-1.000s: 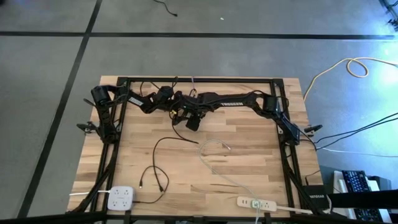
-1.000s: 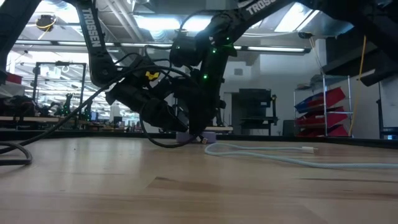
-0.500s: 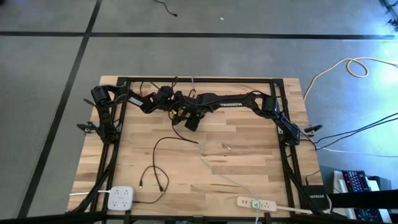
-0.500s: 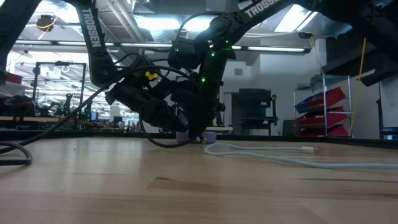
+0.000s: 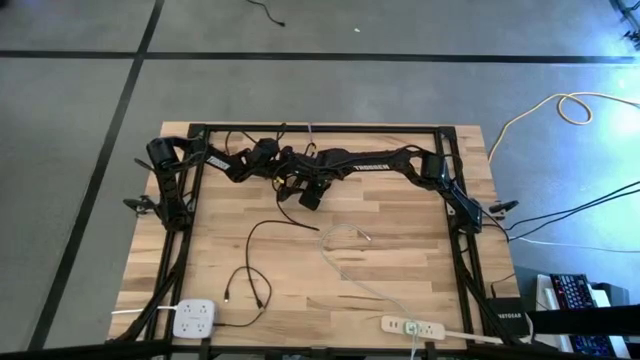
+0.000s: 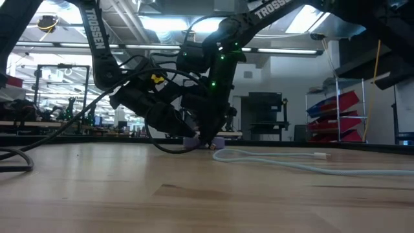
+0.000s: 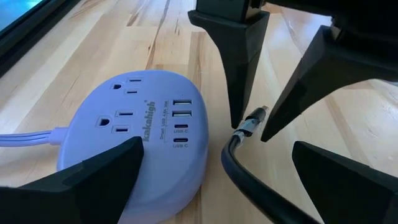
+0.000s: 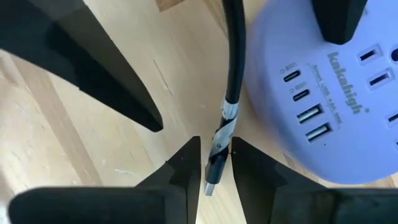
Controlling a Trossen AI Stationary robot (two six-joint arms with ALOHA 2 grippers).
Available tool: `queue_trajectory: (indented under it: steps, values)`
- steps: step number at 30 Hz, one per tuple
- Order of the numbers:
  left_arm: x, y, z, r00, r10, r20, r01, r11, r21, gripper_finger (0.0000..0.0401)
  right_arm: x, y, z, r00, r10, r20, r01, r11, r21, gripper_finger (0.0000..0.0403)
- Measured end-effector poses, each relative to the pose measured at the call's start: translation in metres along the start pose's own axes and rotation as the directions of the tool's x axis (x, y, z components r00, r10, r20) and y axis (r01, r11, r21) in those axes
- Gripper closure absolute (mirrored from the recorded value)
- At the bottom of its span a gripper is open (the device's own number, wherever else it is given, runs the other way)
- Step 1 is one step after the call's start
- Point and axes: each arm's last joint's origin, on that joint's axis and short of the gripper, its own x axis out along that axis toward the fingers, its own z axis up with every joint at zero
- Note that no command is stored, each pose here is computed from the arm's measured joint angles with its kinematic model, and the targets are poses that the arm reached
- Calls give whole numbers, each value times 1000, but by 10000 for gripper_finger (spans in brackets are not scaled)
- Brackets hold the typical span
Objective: Insert USB
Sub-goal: Insert the black usb cable into the purple outlet extension
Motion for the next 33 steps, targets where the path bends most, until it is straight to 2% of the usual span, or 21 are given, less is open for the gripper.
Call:
queue_trajectory:
  steps: [6, 17, 23, 31, 33]
  values:
    - [0, 0, 0, 1000, 0, 0, 0, 1000, -9, 2, 0, 0, 1, 1000, 2, 8, -2, 1000, 15, 352]
    - [0, 0, 0, 1000, 0, 0, 0, 1000, -12, 2, 6, 1, 1, 1000, 8, 8, -8, 1000, 14, 355]
    - [0, 0, 0, 1000, 1, 0, -1, 1000, -13, 2, 6, 1, 1, 1000, -13, 12, 13, 1000, 14, 391]
    - [0, 0, 0, 1000, 1, -1, -1, 1000, -12, 2, 6, 0, -1, 1000, -11, -16, 12, 1000, 27, 398]
    - [0, 0, 0, 1000, 0, -3, 0, 1000, -15, 2, 4, 1, -2, 999, -42, -25, 43, 998, 38, 399]
